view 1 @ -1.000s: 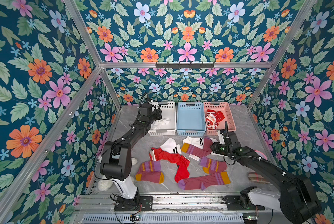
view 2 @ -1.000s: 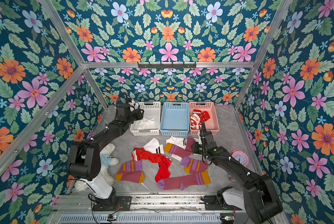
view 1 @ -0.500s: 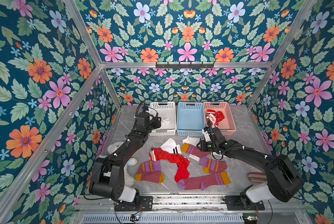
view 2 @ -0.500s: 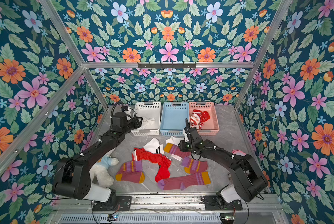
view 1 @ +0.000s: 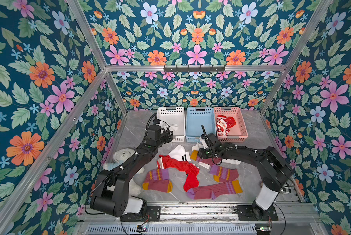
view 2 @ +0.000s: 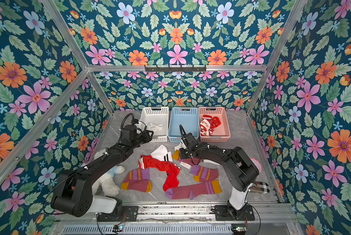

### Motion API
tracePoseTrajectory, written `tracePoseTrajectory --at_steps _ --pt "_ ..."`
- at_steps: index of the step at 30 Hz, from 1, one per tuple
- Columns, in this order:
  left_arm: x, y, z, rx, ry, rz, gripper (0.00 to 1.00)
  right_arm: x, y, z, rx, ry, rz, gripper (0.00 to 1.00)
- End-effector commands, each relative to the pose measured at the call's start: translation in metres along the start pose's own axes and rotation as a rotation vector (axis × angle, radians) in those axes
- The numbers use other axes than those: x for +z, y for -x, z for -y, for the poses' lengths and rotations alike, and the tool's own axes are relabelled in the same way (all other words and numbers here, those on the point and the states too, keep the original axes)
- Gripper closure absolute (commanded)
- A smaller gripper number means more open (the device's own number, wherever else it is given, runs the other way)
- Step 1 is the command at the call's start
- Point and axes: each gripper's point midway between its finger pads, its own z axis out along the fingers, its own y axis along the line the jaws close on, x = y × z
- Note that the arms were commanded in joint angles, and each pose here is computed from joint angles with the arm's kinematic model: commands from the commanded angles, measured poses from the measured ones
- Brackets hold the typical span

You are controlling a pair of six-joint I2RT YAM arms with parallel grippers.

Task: Sort the socks into the basket by color
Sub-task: Pick up the sock at the center of the board.

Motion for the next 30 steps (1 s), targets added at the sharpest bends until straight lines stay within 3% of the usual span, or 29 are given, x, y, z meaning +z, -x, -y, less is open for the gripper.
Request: tracePoseTrajectory --at_steps 1,10,13,18,20,30 --pt "-0.001 0.002 0.005 0.013 -0.011 0.011 0.55 0.005 -0.005 0.005 -0.041 -0.064 -0.025 0.55" --pt "0.003 -0.004 0.009 0.036 -0.010 -0.009 0.54 0.017 -0.013 0.010 -0.079 -0.151 -0.062 0.59" --pt "0.005 -0.006 0.010 0.038 -0.009 -0.014 0.54 0.018 -0.016 0.013 -0.076 -0.174 -0.072 0.70" --pt "0.007 -0.008 0.011 0.043 -0.010 -0.021 0.54 0.017 -0.019 0.016 -0.067 -0.190 -0.074 0.96" --pt "0.007 -0.008 0.011 0.045 -0.012 -0.023 0.54 0.012 -0.016 0.015 -0.067 -0.183 -0.055 1.00" --pt "0.009 -0.013 0.012 0.053 -0.011 -0.035 0.54 -0.035 0.020 -0.007 -0.085 -0.123 0.072 1.00"
